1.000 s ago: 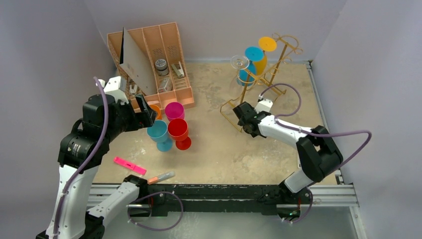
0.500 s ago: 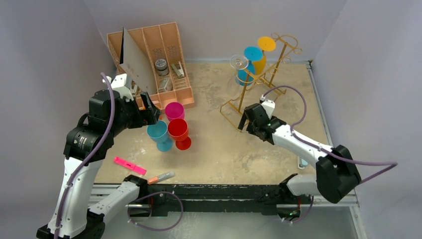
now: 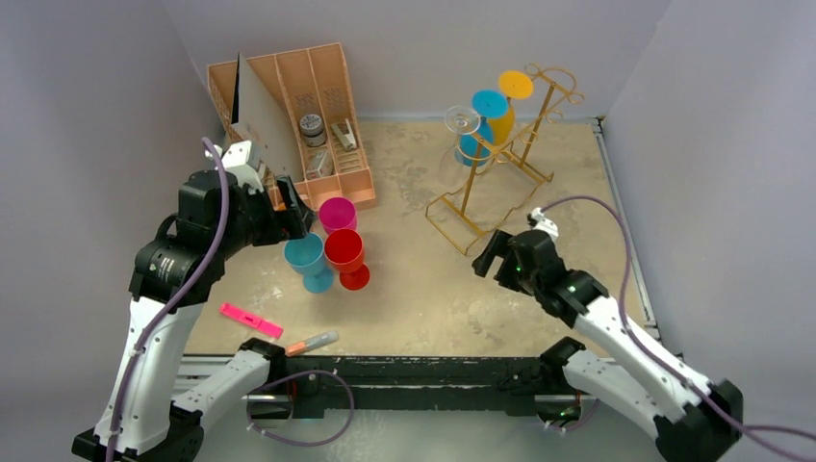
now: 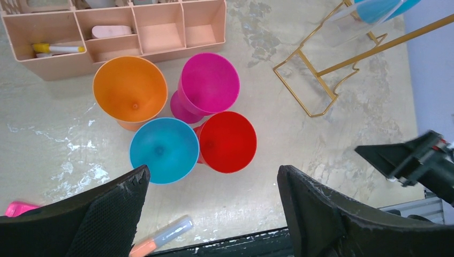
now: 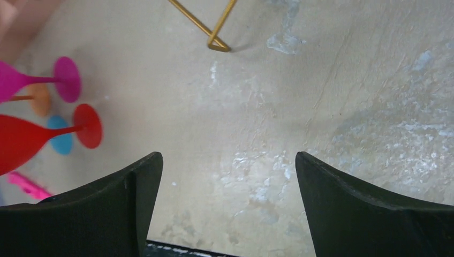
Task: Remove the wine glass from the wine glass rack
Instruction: Adjust the wine rack at the center of the board, then pick up the wine glass from the wine rack.
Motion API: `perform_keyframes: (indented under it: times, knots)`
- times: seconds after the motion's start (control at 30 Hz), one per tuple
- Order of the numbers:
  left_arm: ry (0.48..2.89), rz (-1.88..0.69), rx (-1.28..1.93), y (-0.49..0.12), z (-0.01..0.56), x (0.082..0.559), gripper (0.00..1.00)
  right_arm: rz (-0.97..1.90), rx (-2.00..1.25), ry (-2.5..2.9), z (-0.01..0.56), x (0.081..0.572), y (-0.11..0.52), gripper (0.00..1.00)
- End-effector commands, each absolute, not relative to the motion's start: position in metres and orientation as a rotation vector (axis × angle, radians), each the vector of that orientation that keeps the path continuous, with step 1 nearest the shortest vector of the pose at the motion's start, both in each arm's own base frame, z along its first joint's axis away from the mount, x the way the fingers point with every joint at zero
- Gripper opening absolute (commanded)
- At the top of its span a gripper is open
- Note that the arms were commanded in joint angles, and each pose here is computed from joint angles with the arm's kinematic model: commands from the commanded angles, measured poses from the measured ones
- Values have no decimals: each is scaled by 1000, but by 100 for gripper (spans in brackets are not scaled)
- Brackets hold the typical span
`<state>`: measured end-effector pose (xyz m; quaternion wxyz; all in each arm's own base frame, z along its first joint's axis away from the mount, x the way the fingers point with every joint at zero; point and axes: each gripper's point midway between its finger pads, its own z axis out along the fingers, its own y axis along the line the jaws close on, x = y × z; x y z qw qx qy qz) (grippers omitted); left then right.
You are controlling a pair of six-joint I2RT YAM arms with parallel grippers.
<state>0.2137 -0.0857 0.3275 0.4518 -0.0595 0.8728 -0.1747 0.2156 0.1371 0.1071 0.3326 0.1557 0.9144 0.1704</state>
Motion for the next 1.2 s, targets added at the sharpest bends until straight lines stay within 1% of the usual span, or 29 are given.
perform_keyframes:
  times: [0.0,0.07,0.2,0.37,0.47,0.57,0.67,0.77,0.87,1.03,1.17]
  knots:
    - [2119,-469,-116,-93,334,221,88,579,432,2249,151,200,129,93]
    - [2122,-473,-110,-94,334,223,88,606,401,2149,184,200,123,89]
    - [2122,-477,-106,-95,334,224,88,562,333,2002,255,198,103,85]
    - [2119,-482,-110,-95,334,223,88,598,114,1925,335,194,113,80]
    - [2123,-501,-104,-99,333,223,88,592,18,1939,372,202,125,78]
    - [2129,-534,-91,-104,334,223,88,581,-124,1991,389,223,150,77]
    - [2138,-561,-72,-109,333,222,88,570,-164,2010,400,246,167,71]
    - [2168,-595,-21,-116,327,219,88,617,-174,1993,415,265,184,71]
    - [2183,-613,-9,-119,325,216,88,660,-145,2019,416,288,196,70]
    - [2123,-625,-1,-118,335,213,88,783,-22,2031,414,322,202,68]
    - [2145,-625,3,-119,331,213,88,819,17,2026,414,339,201,66]
